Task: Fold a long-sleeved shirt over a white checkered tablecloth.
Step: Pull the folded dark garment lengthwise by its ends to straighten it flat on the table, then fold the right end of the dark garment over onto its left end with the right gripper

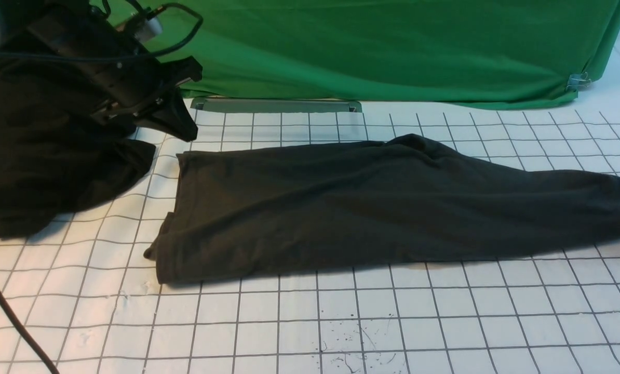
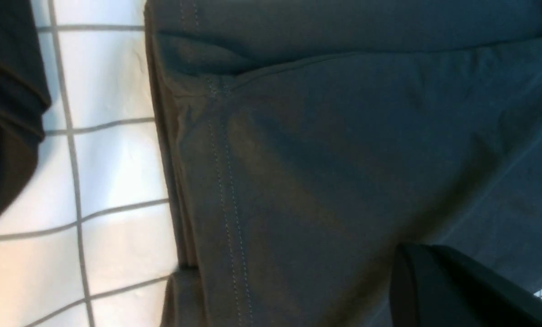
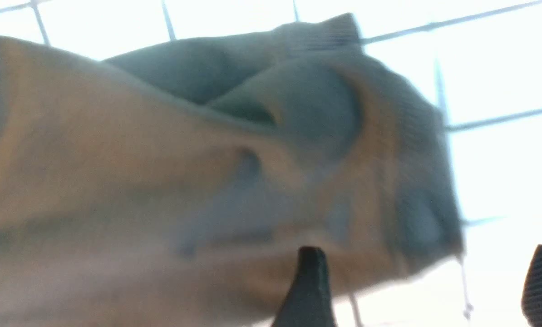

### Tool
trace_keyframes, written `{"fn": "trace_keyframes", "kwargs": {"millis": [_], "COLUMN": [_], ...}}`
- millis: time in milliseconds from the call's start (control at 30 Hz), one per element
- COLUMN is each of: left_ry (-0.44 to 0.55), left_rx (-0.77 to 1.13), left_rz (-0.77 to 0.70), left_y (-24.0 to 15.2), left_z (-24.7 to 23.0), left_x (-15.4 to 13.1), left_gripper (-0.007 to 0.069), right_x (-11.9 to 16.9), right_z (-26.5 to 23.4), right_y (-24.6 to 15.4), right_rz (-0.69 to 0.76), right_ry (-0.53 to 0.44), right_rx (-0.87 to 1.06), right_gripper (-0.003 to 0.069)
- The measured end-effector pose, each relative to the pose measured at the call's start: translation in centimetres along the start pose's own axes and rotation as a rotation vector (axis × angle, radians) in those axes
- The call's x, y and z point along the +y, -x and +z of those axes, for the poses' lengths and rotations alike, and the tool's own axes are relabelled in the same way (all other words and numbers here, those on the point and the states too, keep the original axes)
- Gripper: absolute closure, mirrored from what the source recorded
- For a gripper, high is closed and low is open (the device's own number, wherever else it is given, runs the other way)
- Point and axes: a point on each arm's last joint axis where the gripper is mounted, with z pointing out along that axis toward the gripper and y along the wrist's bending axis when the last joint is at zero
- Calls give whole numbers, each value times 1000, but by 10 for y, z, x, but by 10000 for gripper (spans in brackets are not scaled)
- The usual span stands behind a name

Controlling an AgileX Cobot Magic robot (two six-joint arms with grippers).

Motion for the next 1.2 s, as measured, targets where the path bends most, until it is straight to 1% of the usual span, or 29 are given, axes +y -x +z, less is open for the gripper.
{"fn": "trace_keyframes", "kwargs": {"millis": [133, 300, 333, 367, 400, 433, 500, 567, 600, 667, 767, 800, 867, 900, 933, 1000, 1033, 1067, 1100, 1167, 1200], "left_ry": [6, 7, 5, 4, -15, -28, -89, -142, -162, -166, -126, -123, -101, -102, -99, -96, -94, -85, -82, -65, -59], "left_rx": [0, 0, 0, 0, -2, -3, -10, -19, -25, -49, -91, -97, -116, -121, -113, -98, -91, -69, -66, -35, -23], "left_rz": [4, 5, 4, 4, -5, -11, -33, -44, -38, -11, 70, 79, 138, 144, 170, 198, 199, 215, 216, 221, 222], "left_y": [0, 0, 0, 0, 0, 0, 1, 0, 0, -3, -13, -15, -29, -30, -40, -50, -52, -57, -58, -62, -63], "left_z": [0, 0, 0, 0, 0, 0, -2, -6, -9, -21, -47, -51, -69, -71, -76, -78, -77, -74, -73, -65, -62], "left_x": [1, 1, 0, 0, -1, -2, -9, -17, -23, -33, -53, -55, -67, -69, -73, -74, -74, -71, -70, -65, -62], "left_gripper": [622, 622, 622, 622, 622, 622, 622, 622, 622, 622, 622, 622, 622, 622, 622, 622, 622, 622, 622, 622, 622], "right_x": [0, -1, 0, 0, 2, 3, 7, 9, 9, 6, -9, -12, -32, -34, -46, -59, -59, -63, -63, -56, -48], "right_z": [31, 47, 47, 47, 47, 48, 47, 44, 38, 28, -2, -7, -36, -38, -53, -77, -79, -96, -98, -121, -133], "right_y": [0, -1, 0, 0, 0, 0, -1, -1, -1, -1, -1, -1, -3, -3, -6, -12, -12, -16, -16, -21, -23], "right_rz": [2, 2, -8, -10, -40, -58, -81, -99, -109, -117, -86, -81, -36, -31, 6, 57, 65, 93, 93, 114, 115], "right_ry": [4, 2, 2, 3, 4, 6, 10, 13, 8, -10, -40, -43, -69, -71, -88, -103, -104, -109, -109, -77, -36], "right_rx": [51, 80, 77, 79, 79, 79, 82, 78, 74, 65, 26, 17, -31, -33, -60, -100, -104, -140, -144, -196, -222], "right_gripper": [110, 113, 149, 165, 260, 309, 491, 584, 619, 638, 642, 642, 642, 642, 642, 642, 642, 642, 642, 642, 642]}}
